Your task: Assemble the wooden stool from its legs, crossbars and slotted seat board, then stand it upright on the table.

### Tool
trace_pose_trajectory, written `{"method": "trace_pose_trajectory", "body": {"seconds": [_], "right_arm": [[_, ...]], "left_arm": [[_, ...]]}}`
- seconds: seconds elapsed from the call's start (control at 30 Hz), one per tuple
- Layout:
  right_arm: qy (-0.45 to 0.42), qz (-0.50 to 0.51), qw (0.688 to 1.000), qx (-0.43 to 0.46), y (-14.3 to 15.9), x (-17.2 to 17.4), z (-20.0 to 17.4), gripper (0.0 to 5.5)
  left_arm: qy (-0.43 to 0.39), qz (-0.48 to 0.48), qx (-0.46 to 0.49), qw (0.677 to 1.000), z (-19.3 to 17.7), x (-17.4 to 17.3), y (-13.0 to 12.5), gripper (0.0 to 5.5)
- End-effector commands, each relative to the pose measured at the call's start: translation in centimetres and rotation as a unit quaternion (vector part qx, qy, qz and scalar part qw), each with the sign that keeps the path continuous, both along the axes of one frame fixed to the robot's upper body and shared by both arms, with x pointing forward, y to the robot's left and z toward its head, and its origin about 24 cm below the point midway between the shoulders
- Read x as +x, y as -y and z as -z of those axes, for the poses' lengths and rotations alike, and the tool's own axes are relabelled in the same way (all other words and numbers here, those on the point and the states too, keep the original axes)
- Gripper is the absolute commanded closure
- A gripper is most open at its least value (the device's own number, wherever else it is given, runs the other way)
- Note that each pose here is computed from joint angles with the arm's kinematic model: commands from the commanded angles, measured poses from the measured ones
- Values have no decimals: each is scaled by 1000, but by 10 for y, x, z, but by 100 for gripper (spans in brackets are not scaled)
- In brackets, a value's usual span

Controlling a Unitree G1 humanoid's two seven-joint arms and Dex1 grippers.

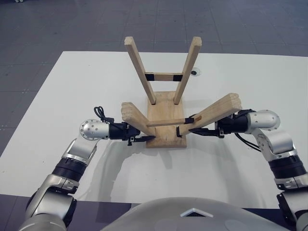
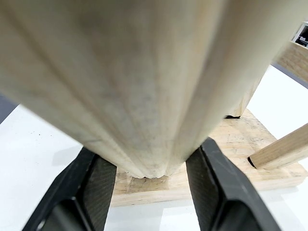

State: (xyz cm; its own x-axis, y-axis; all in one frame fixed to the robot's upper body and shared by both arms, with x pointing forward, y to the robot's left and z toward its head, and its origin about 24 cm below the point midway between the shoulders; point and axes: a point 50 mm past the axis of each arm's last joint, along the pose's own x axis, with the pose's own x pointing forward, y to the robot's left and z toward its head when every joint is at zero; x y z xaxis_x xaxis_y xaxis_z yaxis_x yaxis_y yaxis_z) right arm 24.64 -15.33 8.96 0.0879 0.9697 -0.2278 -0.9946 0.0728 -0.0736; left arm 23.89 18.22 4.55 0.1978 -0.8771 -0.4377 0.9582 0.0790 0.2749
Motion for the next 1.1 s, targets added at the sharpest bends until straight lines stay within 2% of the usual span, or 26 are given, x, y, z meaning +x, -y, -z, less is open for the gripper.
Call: {"method": "trace_pose_trajectory", "body": {"seconds": [0.03, 0.13, 0.3, 0.43, 0.67, 0.8, 0.9, 0.97, 1.1], "right_arm": [[-51, -92, 992, -68, -15, -23, 20, 347], [-82, -115, 979, -143, -6, -27, 35, 347], [-65, -67, 971, -220, 2, -10, 48, 347], [-70, -44, 967, -243, -3, -7, 51, 347], [-136, -69, 936, -317, 1, -25, 65, 347], [-184, -100, 899, -384, 21, -37, 92, 347], [-180, -132, 864, -451, 42, -40, 100, 347], [-182, -142, 852, -470, 49, -41, 102, 347], [-179, -100, 881, -426, 40, -35, 104, 347]], "left_arm": [[-15, 32, 59, 998, 13, -6, 5, 344], [-14, 33, 56, 998, 12, -5, 7, 344], [-9, 27, 35, 999, 8, -5, 15, 344], [-3, 19, 25, 999, 6, -2, 19, 344], [0, 17, 24, 1000, 8, -2, 20, 344], [3, 12, 4, 1000, 3, 5, 27, 344], [3, 16, 1, 1000, 3, 4, 30, 344], [5, 14, -6, 1000, 2, 4, 33, 344], [18, -17, -35, 999, -12, 13, 37, 344]]}}
